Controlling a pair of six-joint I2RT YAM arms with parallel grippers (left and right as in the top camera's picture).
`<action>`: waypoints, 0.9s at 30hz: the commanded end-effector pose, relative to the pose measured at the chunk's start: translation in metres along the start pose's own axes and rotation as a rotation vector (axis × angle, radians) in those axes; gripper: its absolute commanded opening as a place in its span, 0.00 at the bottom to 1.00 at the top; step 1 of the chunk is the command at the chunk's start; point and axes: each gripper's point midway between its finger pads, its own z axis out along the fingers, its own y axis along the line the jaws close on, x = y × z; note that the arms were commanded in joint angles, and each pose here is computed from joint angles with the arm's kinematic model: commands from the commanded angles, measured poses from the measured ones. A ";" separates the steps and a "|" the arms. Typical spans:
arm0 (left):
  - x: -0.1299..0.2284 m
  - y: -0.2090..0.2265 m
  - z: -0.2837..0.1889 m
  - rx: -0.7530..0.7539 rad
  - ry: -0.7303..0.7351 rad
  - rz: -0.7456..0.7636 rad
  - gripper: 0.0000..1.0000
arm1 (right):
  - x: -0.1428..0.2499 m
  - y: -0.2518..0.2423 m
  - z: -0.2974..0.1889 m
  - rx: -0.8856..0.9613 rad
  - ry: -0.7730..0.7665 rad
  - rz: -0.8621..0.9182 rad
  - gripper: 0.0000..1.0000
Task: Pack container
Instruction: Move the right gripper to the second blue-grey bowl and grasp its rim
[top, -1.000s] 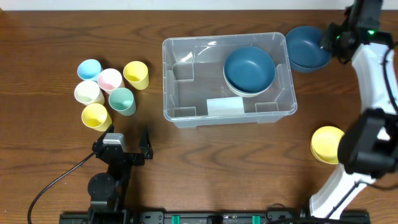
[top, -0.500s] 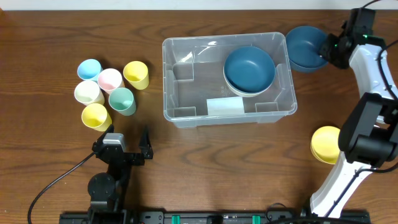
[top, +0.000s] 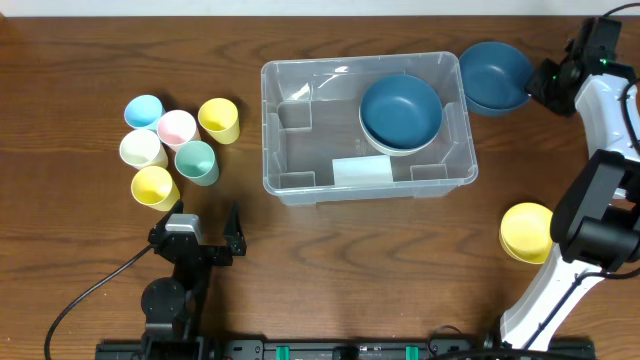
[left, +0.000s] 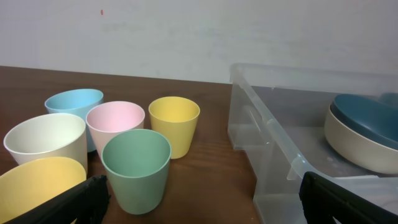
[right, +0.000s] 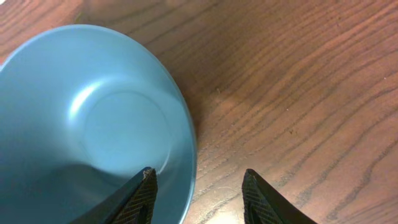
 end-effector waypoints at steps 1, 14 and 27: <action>0.016 0.000 0.001 0.003 0.047 0.014 0.98 | 0.007 0.001 0.011 0.009 0.021 -0.019 0.45; 0.016 0.000 0.001 0.003 0.047 0.014 0.98 | 0.019 -0.003 0.032 0.021 0.058 -0.019 0.36; 0.016 0.000 0.001 0.003 0.047 0.014 0.98 | 0.023 -0.007 0.038 0.026 0.074 -0.014 0.09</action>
